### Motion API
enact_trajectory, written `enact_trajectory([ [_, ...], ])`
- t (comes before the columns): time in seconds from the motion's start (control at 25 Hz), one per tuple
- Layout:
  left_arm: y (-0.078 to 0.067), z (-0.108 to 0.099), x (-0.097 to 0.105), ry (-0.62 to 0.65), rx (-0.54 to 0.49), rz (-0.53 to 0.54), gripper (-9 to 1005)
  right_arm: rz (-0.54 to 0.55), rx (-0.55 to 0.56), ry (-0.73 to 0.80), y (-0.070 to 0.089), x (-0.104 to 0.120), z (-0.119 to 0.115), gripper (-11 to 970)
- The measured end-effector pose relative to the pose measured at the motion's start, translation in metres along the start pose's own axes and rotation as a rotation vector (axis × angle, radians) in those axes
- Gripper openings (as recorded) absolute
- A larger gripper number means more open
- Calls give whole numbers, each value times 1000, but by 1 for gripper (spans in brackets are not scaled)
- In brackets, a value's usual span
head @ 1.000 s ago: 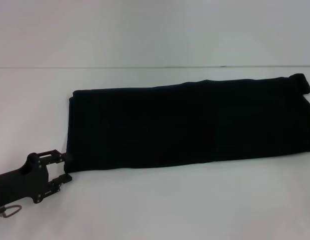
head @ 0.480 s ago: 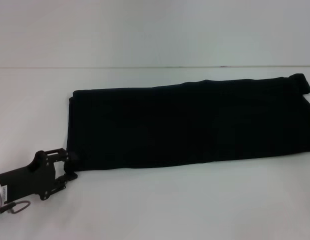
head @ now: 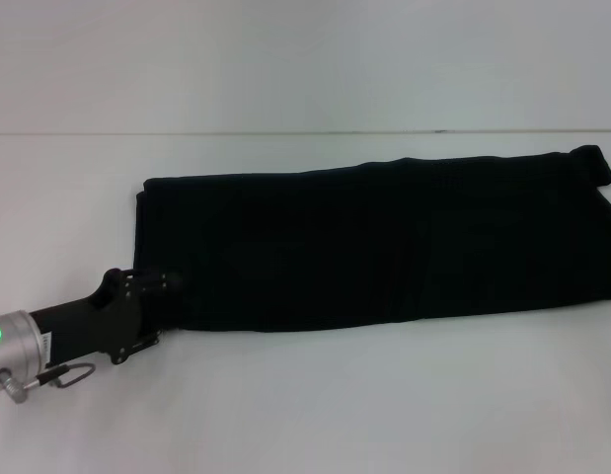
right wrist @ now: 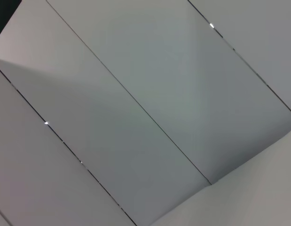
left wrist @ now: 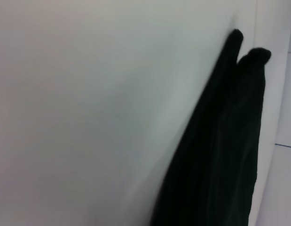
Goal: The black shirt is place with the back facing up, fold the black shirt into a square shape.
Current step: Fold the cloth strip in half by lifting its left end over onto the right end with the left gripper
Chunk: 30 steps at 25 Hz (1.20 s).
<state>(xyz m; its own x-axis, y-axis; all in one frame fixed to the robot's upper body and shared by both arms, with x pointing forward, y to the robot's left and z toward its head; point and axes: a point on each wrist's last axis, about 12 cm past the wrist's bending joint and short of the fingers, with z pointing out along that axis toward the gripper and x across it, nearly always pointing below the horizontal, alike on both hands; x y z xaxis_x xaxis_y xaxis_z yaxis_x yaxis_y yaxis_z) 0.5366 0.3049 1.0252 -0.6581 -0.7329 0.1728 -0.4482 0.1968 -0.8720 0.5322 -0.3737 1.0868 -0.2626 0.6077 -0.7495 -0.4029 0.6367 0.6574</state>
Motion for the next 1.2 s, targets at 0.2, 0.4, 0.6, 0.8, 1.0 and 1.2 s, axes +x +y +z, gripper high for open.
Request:
enact_trajectory([
  [0.2, -7, 10, 1, -1, -6, 22, 514, -3, -2, -2, 0, -1, 1, 746],
  [0.4, -13, 17, 0, -8, -15, 42, 501, -4, -4, -7, 1, -2, 1, 746],
  [0.6, -14, 15, -3, -25, -12, 48, 488, -4, -5, -11, 1, -3, 1, 746],
  [0.8, -20, 18, -4, -14, -27, 93, 431, -3, -8, -17, 1, -4, 1, 746],
  [1.0, -21, 17, -5, -18, -28, 107, 209, -2, -6, -20, 1, -4, 1, 746],
  [1.2, -22, 16, -7, -28, -14, 137, 28, -4, -1, -22, 0, -5, 1, 746],
])
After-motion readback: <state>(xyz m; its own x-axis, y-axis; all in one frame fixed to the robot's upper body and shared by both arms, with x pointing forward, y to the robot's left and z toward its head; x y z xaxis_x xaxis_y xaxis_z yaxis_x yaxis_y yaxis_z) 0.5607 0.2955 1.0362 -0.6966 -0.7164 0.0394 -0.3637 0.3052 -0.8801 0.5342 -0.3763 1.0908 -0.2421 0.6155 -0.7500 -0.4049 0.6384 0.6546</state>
